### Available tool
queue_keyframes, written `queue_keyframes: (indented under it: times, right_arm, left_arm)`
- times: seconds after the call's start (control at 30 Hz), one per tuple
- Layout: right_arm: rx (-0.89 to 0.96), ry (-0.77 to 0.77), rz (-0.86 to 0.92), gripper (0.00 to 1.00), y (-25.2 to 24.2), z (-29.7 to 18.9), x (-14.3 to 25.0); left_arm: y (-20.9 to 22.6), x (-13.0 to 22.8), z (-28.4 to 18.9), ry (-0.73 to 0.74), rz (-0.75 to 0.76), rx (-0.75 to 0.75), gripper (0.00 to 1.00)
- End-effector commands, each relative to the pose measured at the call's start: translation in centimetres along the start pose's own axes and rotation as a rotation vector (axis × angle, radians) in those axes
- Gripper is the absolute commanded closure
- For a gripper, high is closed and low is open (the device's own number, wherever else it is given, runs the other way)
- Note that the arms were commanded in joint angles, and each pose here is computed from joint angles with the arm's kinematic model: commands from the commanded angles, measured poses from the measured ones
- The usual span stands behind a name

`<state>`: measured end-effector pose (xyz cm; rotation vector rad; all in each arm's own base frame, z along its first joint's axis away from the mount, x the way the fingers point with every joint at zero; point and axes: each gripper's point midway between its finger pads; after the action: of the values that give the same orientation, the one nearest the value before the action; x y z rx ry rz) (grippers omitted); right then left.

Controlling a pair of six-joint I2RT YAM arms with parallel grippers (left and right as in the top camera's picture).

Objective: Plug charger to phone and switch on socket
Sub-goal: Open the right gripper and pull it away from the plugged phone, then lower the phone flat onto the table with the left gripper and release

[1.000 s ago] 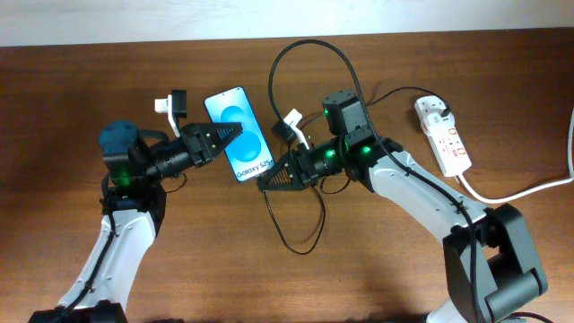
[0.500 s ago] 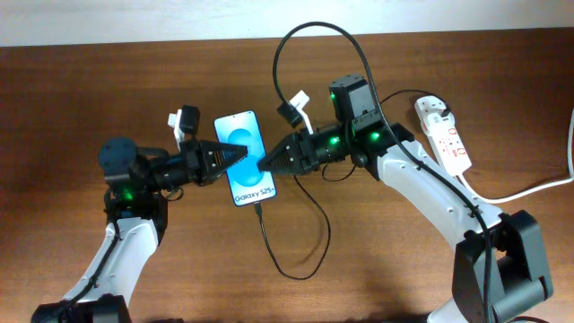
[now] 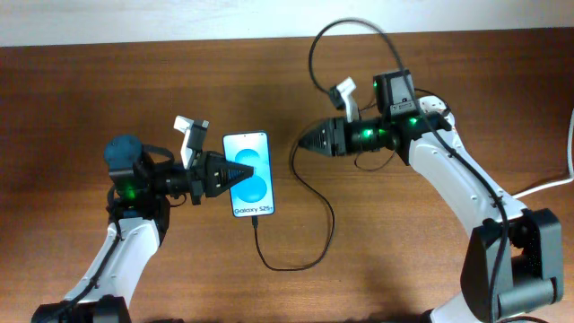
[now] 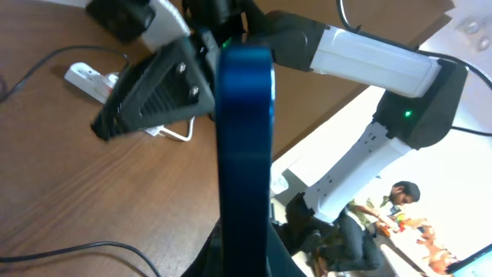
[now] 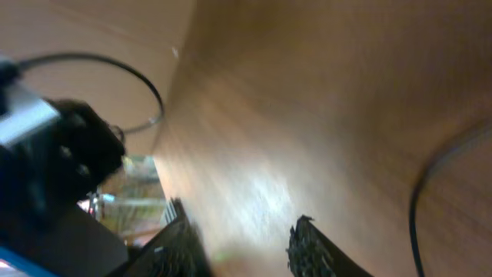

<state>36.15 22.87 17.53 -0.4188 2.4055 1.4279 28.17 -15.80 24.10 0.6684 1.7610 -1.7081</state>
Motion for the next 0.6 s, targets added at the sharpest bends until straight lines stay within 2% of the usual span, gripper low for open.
queue_keyframes:
  times: [0.0,0.03,0.1,0.17,0.37,0.47,0.57]
  right_arm:
    - [0.062,0.081,0.051,0.56,-1.1,-0.1,2.5]
    - [0.065,0.114,0.072,0.56,-1.2,-0.2,3.5]
    - [-0.104,0.18,0.043,0.56,1.7,-0.6,5.5]
    - [-0.129,0.206,0.055,0.55,2.2,-0.8,6.4]
    - [-0.041,0.257,0.163,0.54,0.8,-1.9,8.0]
    - [0.0,0.256,0.231,0.55,0.0,-3.5,8.5]
    - [0.031,0.276,0.261,0.55,-0.8,-4.9,9.5]
  left_arm:
    - [1.5,-1.7,-0.2,-0.095,-0.089,-0.109,1.0]
    - [2.4,-2.5,-0.4,-0.145,-0.138,-0.157,1.0]
    - [4.3,-4.0,-1.1,-0.264,-0.29,-0.245,1.0]
    - [5.3,-4.6,-1.5,-0.323,-0.343,-0.289,1.0]
    - [11.2,0.4,-2.1,-0.263,-0.518,-0.442,1.0]
    - [14.1,1.7,-1.3,-0.22,-0.576,-0.459,1.0]
    - [16.4,1.8,1.5,-0.095,-0.606,-0.475,1.0]
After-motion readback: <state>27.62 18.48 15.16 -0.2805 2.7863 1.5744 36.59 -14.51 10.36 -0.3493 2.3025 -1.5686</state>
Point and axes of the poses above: each gripper's point midway between its finger pads, its own z axis out along the fingers, its own y axis along the line the jaws close on, x = y × z, and after that the axes turned 2 degrees about -z, right-handed
